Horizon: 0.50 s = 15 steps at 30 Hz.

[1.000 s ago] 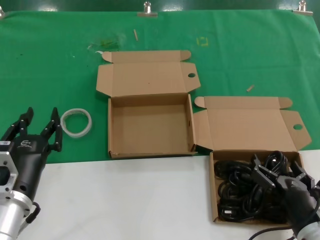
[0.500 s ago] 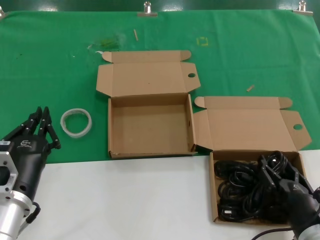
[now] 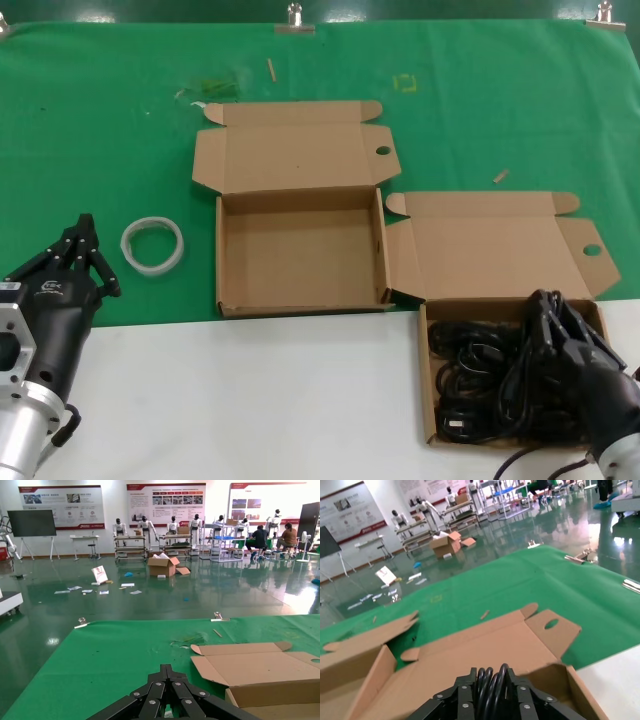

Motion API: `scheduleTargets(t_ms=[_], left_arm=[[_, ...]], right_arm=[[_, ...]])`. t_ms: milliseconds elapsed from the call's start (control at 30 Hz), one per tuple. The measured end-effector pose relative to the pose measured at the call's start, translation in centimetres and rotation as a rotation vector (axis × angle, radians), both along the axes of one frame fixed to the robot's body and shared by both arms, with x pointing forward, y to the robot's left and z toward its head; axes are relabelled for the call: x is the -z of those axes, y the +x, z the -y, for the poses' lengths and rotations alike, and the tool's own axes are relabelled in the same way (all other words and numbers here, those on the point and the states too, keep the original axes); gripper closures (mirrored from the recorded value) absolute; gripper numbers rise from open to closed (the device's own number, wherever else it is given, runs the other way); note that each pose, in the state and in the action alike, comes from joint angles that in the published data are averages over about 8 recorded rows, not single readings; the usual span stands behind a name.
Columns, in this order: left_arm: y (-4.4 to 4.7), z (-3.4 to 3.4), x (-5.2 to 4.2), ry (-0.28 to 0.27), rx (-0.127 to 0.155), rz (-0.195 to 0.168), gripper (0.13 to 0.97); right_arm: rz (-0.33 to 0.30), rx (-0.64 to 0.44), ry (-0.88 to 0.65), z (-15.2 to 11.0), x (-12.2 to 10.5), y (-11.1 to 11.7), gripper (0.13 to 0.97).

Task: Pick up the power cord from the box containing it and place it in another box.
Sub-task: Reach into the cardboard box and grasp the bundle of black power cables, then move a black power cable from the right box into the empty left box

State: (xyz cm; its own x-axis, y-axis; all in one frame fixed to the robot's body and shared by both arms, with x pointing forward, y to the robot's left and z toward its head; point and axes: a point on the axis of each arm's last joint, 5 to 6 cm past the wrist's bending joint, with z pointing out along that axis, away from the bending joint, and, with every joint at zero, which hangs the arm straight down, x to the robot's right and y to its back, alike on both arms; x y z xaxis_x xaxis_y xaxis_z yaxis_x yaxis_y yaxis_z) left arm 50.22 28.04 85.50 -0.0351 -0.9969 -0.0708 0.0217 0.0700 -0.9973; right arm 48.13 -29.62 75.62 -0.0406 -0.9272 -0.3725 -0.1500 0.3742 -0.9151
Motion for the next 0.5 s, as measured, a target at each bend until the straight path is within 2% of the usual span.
scheduleTargets(t_ms=[100, 267, 367, 500], left_arm=[[0.00, 0.00, 0.00, 0.000, 0.000, 0.000, 0.954], [0.00, 0.00, 0.00, 0.000, 0.000, 0.000, 0.957], [0.00, 0.00, 0.00, 0.000, 0.000, 0.000, 0.957], [0.00, 0.00, 0.00, 0.000, 0.000, 0.000, 0.957]], right_arm=[[0.020, 0.004, 0.010, 0.1, -0.6, 0.2, 0.784], [0.069, 0.007, 0.028, 0.1, -2.2, 0.5, 0.845], [0.109, 0.001, 0.039, -0.1, -3.4, 0.7, 0.882], [0.174, -0.017, 0.042, -0.6, -5.4, 0.9, 0.883]])
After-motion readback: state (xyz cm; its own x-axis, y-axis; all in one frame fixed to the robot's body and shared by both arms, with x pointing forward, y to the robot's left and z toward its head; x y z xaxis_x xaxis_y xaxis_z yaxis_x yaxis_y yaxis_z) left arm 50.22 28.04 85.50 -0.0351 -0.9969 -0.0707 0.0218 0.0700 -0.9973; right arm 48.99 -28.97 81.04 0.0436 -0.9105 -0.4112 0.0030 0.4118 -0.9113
